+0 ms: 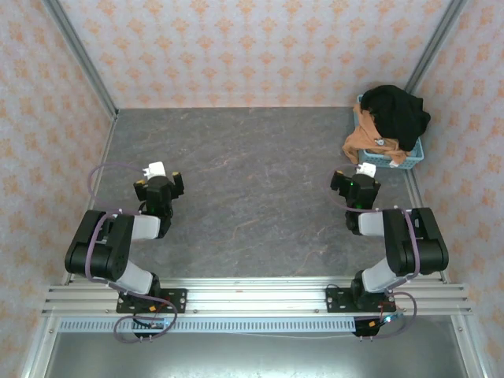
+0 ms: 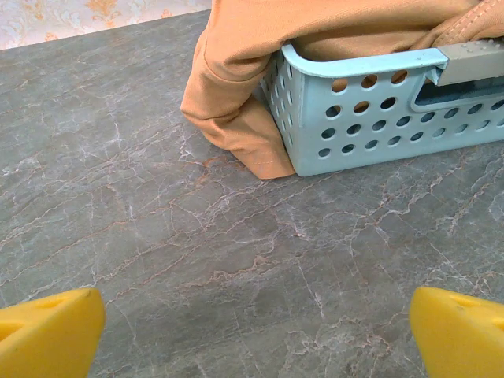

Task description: Fold and stack the t-shirts

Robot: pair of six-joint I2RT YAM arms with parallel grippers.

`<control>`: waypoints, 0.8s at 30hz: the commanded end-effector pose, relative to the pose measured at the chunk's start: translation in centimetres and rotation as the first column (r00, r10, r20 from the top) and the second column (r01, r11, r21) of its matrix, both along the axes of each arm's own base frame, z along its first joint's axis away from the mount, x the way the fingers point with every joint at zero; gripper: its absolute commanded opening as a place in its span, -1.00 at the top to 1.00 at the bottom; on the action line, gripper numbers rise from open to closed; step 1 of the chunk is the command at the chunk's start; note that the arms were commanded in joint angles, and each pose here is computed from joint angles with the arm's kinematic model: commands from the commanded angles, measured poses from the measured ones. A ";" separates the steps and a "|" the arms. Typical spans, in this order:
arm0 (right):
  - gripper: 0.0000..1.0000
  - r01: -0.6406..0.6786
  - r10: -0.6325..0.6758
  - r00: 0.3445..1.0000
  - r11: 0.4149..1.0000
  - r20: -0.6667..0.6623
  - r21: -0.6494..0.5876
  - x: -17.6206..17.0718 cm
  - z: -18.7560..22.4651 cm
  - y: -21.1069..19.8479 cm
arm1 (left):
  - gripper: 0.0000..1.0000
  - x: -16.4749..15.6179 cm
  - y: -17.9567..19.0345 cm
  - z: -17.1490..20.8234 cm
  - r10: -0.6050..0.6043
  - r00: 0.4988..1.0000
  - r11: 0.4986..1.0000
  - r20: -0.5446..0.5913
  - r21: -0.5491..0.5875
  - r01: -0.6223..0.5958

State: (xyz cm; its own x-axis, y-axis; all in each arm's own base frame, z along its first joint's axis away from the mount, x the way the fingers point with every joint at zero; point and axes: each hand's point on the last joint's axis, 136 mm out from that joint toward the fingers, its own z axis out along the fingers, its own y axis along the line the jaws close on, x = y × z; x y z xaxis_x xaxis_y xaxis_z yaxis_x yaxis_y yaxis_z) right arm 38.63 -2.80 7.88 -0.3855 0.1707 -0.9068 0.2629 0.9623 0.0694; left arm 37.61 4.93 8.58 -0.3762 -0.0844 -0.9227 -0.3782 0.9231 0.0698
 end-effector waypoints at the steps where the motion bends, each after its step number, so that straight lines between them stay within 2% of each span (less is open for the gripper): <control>1: -0.98 0.006 -0.006 0.999 1.000 0.034 -0.011 0.6 1.1 -0.3 | -1.00 0.4 0.0 1.4 0.010 0.999 1.000 0.037 0.016 -0.010; 21: -0.98 0.006 -0.006 0.999 1.000 0.035 -0.013 0.6 1.1 -0.3 | -1.00 0.5 0.1 1.5 0.011 0.999 1.000 0.038 0.016 -0.011; 24: -0.98 0.075 -0.071 0.996 0.992 0.048 -0.102 0.1 3.6 -0.3 | -1.00 0.5 -0.6 2.3 -0.021 1.000 0.999 0.019 0.037 0.020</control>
State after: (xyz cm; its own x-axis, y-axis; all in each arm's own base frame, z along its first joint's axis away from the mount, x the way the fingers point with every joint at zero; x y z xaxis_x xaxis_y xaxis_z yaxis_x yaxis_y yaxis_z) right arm 38.49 -2.81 8.01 -0.3906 0.1533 -0.9077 0.2758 0.9602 0.0436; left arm 37.57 4.82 8.58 -0.3828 -0.0810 -0.9203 -0.3745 0.9242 0.0744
